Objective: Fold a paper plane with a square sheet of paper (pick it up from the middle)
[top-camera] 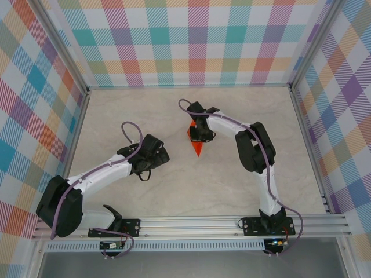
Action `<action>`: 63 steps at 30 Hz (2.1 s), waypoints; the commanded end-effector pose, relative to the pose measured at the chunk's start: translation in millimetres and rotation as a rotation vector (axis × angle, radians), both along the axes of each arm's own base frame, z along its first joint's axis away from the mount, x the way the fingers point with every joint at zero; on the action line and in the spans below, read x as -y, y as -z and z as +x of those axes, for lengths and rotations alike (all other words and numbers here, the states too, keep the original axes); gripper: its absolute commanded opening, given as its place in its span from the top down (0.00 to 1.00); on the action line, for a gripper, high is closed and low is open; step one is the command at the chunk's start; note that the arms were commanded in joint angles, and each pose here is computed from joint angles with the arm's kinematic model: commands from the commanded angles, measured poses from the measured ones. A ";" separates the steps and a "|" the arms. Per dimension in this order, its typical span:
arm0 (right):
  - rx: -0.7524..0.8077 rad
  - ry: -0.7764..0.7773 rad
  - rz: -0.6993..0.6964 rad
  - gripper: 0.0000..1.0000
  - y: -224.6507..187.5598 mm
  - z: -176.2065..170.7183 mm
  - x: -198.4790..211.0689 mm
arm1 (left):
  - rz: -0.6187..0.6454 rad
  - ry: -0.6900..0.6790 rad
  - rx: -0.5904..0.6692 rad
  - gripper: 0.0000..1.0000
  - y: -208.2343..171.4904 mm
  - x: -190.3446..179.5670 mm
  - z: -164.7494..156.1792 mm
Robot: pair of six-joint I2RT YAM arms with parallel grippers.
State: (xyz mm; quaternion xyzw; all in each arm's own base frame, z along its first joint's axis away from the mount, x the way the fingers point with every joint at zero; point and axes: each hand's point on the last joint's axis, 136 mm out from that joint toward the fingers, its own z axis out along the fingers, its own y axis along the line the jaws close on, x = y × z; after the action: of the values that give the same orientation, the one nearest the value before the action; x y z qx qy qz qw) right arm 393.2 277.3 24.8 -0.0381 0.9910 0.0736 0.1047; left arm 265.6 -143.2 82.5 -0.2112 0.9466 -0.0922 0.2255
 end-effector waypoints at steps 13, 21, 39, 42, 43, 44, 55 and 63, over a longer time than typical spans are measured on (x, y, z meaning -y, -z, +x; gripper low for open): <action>0.010 0.040 0.025 0.71 -44.4 0.4 -2.5 | 0.024 -0.017 0.005 0.00 -8.1 -11.1 0.9; 0.225 0.107 0.049 0.31 -137.6 -5.9 29.4 | 0.145 0.010 0.104 0.00 -49.2 -26.8 19.9; 0.727 0.519 -0.337 0.00 -175.6 -48.9 263.9 | 0.588 -0.214 0.434 0.00 -105.1 -156.1 65.9; 0.764 0.528 -0.398 0.00 -153.9 -54.0 284.7 | 0.628 -0.248 0.455 0.00 -88.3 -174.0 64.5; 0.773 0.536 -0.407 0.00 -147.0 -55.4 290.4 | 0.629 -0.251 0.457 0.00 -81.4 -178.8 63.4; 0.768 0.545 -0.414 0.00 -138.6 -57.4 295.3 | 0.622 -0.242 0.458 0.00 -73.9 -181.7 63.4; 0.861 0.334 -0.283 0.00 -91.2 -34.4 279.1 | 0.465 -0.011 0.656 0.00 -37.7 -161.8 83.4; 0.937 0.278 -0.142 0.00 -87.1 -19.5 278.1 | 0.378 0.101 0.741 0.00 -33.4 -144.7 102.6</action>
State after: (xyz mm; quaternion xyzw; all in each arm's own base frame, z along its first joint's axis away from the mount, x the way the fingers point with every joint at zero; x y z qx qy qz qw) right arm 355.9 -15.6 91.7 0.0895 0.8610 -0.0795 0.4943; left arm 353.1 12.6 93.4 -0.1018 0.8399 0.0386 0.5317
